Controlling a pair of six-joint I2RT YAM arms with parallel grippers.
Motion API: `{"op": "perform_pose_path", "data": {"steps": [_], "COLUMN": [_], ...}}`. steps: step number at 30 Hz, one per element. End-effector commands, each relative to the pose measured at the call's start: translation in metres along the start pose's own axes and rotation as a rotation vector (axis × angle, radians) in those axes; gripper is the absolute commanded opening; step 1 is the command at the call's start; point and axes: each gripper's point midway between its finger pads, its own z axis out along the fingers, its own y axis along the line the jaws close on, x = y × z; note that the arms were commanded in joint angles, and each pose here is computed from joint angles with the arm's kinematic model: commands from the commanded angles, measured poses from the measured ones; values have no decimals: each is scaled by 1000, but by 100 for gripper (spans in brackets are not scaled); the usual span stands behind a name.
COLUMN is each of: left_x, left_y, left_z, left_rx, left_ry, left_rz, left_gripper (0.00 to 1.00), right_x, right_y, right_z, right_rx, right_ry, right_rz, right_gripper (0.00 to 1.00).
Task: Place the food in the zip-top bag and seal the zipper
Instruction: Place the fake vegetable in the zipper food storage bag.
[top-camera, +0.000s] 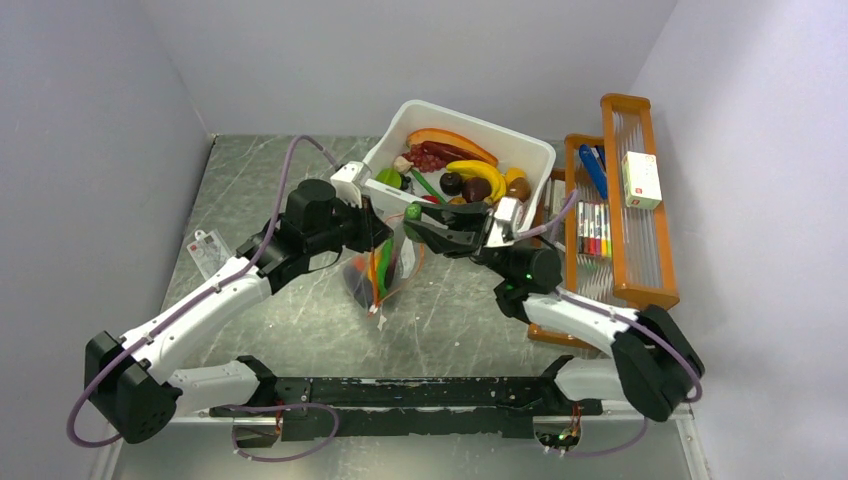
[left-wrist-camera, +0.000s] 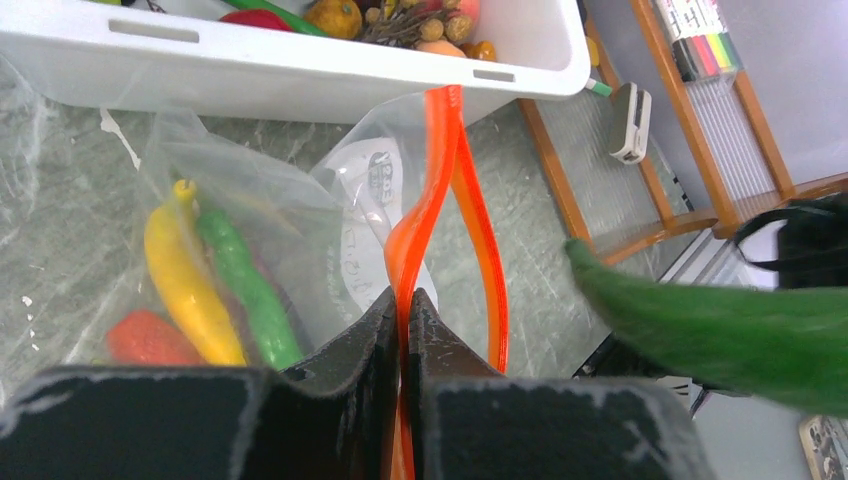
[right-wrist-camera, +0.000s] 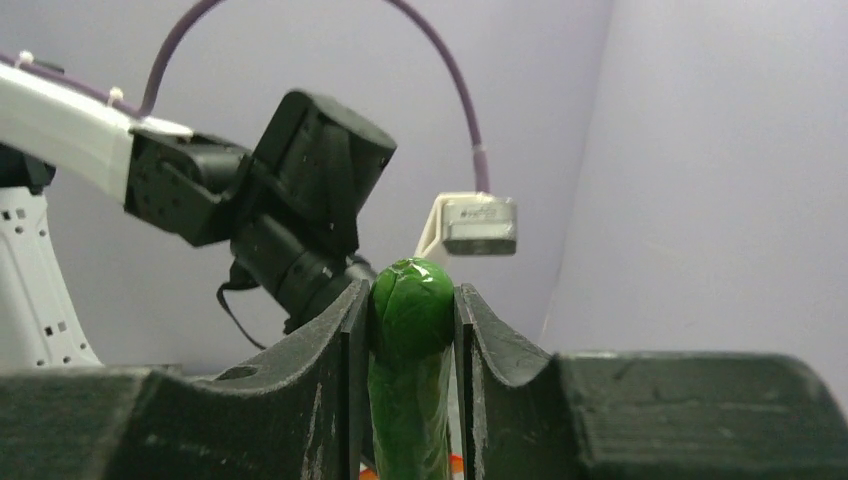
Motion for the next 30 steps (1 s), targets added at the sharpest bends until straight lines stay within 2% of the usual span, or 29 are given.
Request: {"op": "perform_pose_path", "data": {"steps": [1,6,17,26,30], "left_x": [-27,-27,-30,-32,-32], "left_y": [-17,-14,-13,-12,-14], "left_z": [-11,-13,-16,-21,-21], "left_rx": [60,45,34,25,36], "left_ry": [-68,-73,-79,-87,-92], "left_rz": [18,14,22,38,39], "left_gripper": [7,7,7,7,7], "right_x": [-20,-7,22,46,57], "right_y": [21,32,32,33,16], "right_z": [-1,7,-4,-15,-15], "right_rx": [-100,-148,-117,-127,-41], "right_ry": [-183,-195,-130,-28,40], "right_rz": [-93,-107,-152,-195,-183], "right_gripper": [7,6,8,16,21]}}
